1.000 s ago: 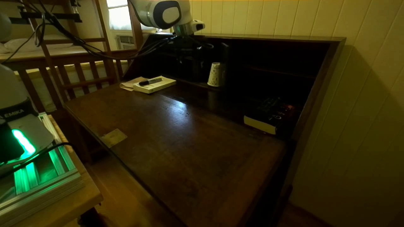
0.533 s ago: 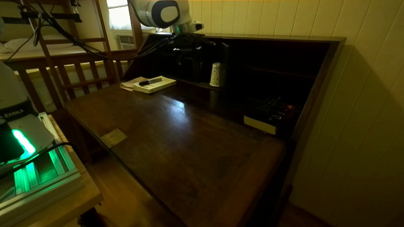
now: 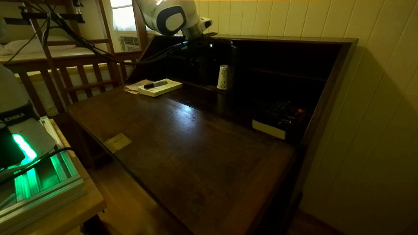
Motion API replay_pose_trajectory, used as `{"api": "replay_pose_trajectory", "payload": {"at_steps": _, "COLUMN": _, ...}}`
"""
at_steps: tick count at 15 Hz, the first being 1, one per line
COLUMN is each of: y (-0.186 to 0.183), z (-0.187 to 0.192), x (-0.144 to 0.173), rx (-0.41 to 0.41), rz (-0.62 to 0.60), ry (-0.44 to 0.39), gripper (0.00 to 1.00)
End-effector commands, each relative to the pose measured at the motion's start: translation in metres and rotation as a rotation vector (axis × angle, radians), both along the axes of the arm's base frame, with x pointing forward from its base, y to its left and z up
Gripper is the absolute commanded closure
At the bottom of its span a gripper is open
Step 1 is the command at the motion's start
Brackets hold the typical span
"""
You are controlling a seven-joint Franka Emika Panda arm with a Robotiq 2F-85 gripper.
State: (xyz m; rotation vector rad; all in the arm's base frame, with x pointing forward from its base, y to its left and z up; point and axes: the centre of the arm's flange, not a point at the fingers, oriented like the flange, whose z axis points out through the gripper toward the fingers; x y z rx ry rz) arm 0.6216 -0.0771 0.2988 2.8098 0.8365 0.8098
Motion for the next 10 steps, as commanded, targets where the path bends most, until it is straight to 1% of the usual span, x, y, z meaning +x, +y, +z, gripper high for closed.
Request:
{"api": "replay_pose_trajectory", "payload": {"at_steps": 1, "y": -0.009, "z": -0.015, "x": -0.003, "rx": 0.004, "rz": 0.006, "ry": -0.083, "gripper": 0.0}}
{"api": "replay_pose_trajectory", "payload": {"at_steps": 5, "y": -0.013, "z": -0.022, "x": 0.0, "rx": 0.02, "rz": -0.027, "ry": -0.182, "gripper": 0.0}}
{"api": "replay_pose_trajectory", "payload": {"at_steps": 10, "y": -0.017, "z": -0.032, "x": 0.003, "rx": 0.04, "rz": -0.056, "ry": -0.275, "gripper": 0.0}}
